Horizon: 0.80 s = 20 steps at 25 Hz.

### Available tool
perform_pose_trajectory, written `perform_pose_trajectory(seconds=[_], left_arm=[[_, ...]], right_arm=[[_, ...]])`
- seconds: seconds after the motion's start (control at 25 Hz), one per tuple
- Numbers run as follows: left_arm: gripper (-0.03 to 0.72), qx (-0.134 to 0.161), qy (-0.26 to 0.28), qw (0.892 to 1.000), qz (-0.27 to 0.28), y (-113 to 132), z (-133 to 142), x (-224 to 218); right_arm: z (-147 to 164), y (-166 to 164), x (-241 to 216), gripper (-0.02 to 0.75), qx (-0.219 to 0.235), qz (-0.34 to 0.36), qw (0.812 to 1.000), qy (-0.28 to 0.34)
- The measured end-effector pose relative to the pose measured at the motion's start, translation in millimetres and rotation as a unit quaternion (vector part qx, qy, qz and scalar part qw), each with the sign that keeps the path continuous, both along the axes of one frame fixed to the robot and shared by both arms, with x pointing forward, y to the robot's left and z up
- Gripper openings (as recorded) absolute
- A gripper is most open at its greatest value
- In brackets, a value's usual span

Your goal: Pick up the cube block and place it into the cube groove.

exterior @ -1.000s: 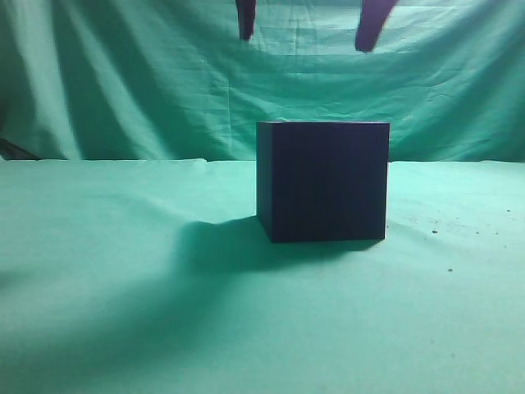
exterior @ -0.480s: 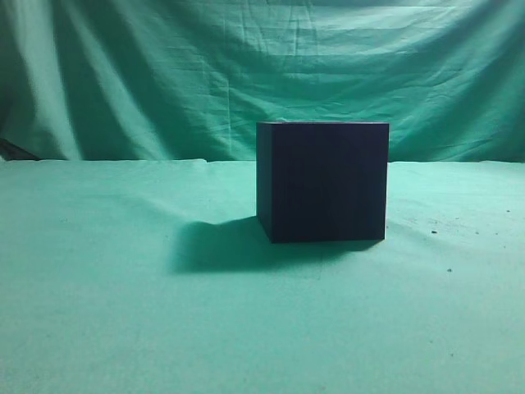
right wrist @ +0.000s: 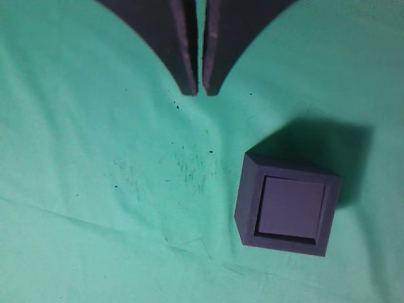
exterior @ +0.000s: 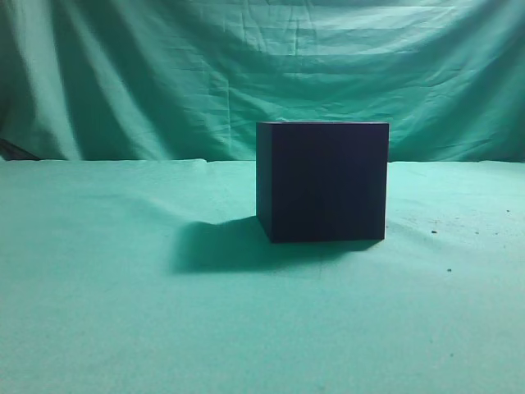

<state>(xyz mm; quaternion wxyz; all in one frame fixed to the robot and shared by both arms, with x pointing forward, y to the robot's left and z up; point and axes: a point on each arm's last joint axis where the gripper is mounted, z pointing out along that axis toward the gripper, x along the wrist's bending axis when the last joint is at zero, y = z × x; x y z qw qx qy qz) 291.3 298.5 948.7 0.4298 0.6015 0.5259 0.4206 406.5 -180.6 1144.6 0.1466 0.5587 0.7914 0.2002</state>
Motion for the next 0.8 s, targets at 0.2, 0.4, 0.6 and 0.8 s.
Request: perform_pose_trajectory(seconds=[0.2, 0.4, 0.6, 0.8], left_arm=[[0.0, 0.0, 0.0, 1.0, 0.0, 0.0, 0.0, 0.0], [0.0, 0.0, 0.0, 1.0, 0.0, 0.0, 0.0, 0.0], [0.0, 0.0, 0.0, 1.0, 0.0, 0.0, 0.0, 0.0], [0.0, 0.0, 0.0, 1.0, 0.0, 0.0, 0.0, 0.0]], right_arm=[[-22.7, -20.8, -28.4, 0.0, 0.049, 0.015, 0.997, -0.055], [-40.3, -33.4, -49.7, 0.0, 0.128, 0.037, 0.981, -0.138], [-40.0, -40.2, -63.7, 0.0, 0.189, 0.043, 0.964, -0.182], [-38.4, -41.1, -65.0, 0.0, 0.171, 0.072, 0.962, -0.201]])
